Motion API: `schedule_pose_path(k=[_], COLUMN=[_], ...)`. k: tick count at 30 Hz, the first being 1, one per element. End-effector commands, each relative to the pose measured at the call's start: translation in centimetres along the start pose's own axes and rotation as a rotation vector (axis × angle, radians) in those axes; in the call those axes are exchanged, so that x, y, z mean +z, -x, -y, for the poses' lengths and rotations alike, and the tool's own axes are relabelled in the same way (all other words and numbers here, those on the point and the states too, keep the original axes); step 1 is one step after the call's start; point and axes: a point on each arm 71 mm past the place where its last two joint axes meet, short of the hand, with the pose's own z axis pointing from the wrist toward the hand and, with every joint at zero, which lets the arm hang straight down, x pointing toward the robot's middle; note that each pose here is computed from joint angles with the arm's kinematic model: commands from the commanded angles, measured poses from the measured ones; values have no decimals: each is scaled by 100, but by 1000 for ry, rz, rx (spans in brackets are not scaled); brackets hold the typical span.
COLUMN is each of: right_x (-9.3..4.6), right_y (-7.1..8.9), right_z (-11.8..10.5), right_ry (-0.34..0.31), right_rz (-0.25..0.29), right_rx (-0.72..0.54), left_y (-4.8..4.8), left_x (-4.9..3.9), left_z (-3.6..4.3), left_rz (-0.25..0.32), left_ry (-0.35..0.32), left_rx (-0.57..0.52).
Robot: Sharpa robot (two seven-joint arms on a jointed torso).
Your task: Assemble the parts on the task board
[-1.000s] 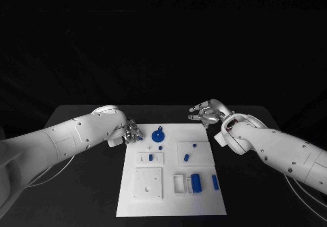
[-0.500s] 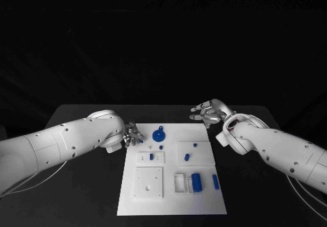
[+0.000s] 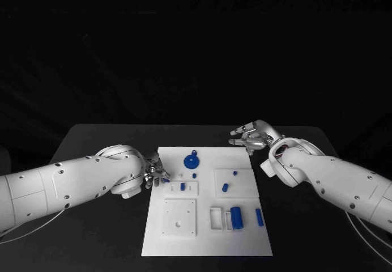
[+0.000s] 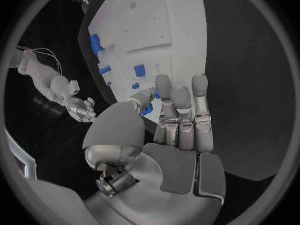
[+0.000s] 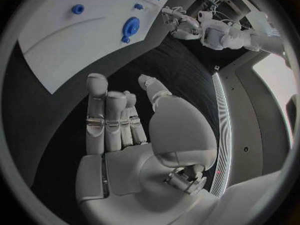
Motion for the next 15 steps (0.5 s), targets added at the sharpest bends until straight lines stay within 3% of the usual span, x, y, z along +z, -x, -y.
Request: schedule_pose_path(k=[1,9,15], right_x=[-6,-13,-18], right_y=[-11,-25,-27], right_z=[3,17,25], right_ry=[4,2,0], right_rz=[-11,-14,-15], right_rx=[3,5,5], left_y=[-22,-179,-242], left_x=[-43,-88,-84], left_z=[8,-11,-3], left_rz=[63,63,65], left_ry=[8,0,-9], left_rx=[23,40,50])
